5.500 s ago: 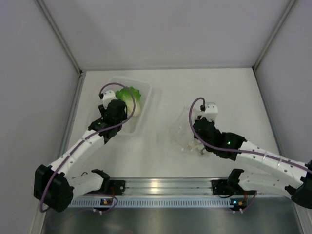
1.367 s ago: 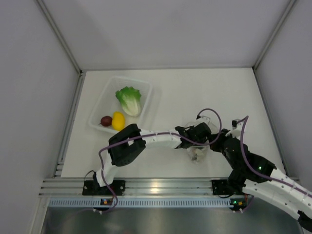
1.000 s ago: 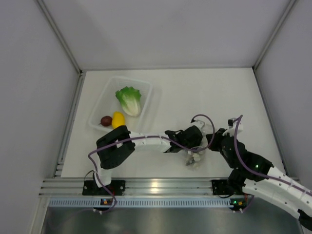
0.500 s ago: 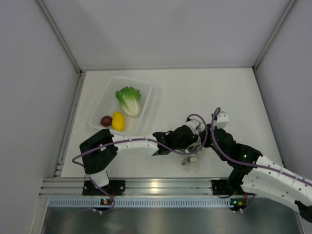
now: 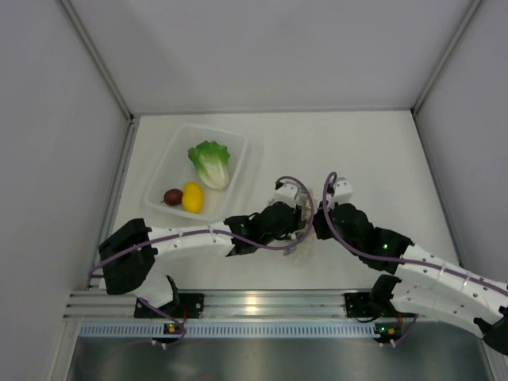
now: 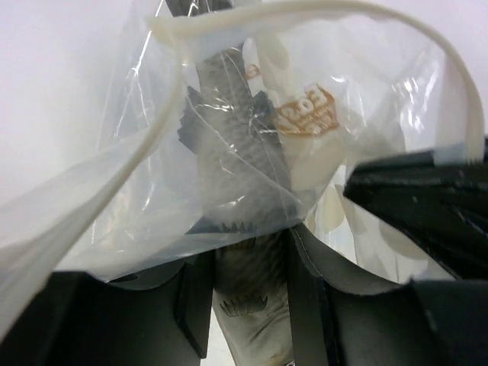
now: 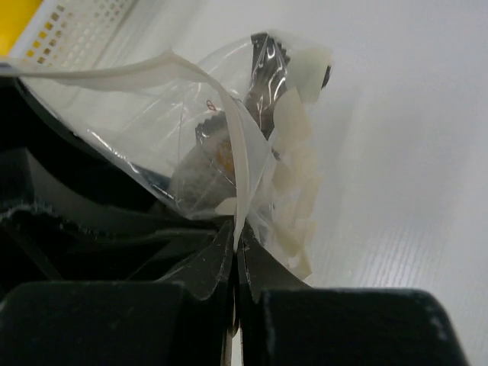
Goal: Open the zip-top bag and remove the fake food
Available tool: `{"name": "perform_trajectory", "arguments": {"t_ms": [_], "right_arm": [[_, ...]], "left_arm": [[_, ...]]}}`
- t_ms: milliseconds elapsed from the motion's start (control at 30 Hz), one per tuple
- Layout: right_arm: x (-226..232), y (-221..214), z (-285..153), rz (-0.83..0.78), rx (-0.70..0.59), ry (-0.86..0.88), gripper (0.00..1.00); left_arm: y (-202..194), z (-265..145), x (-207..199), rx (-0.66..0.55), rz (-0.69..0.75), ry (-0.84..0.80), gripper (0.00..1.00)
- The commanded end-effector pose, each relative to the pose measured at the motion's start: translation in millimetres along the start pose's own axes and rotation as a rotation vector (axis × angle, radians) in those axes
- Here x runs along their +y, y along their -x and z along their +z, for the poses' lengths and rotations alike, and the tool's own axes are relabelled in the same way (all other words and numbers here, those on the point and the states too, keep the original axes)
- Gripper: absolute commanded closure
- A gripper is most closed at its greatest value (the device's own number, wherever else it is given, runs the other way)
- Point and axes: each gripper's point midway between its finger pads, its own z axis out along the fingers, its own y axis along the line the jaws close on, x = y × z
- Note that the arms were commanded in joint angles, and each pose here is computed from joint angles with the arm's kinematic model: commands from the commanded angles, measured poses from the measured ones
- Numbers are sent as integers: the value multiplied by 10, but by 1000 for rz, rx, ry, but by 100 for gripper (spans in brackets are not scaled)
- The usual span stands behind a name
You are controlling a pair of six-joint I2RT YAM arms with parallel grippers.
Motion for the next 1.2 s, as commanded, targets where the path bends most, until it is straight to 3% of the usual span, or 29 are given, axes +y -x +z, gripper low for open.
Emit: {"name": "perform_trajectory", "arguments": {"t_ms": [0,400,667,1067,1167], "right_arm": [[250,102,21,4,-40,138,100],[818,-40,-59,-95,-66,280,100],[628,-303,136,-168,-11,126,100],[505,-400,364,-95,-40,3,100],[375,-361,402,-97,-55,-93,100]], "left_arm": [[500,-132,159,-188,-139,84,100],[674,32,414,-237,-283,192,100],[680,49,421,-170,-366,103,100],[799,-176,469,-174,-488,-30,100],[732,-193,400,-143,-488,-81,100]]}}
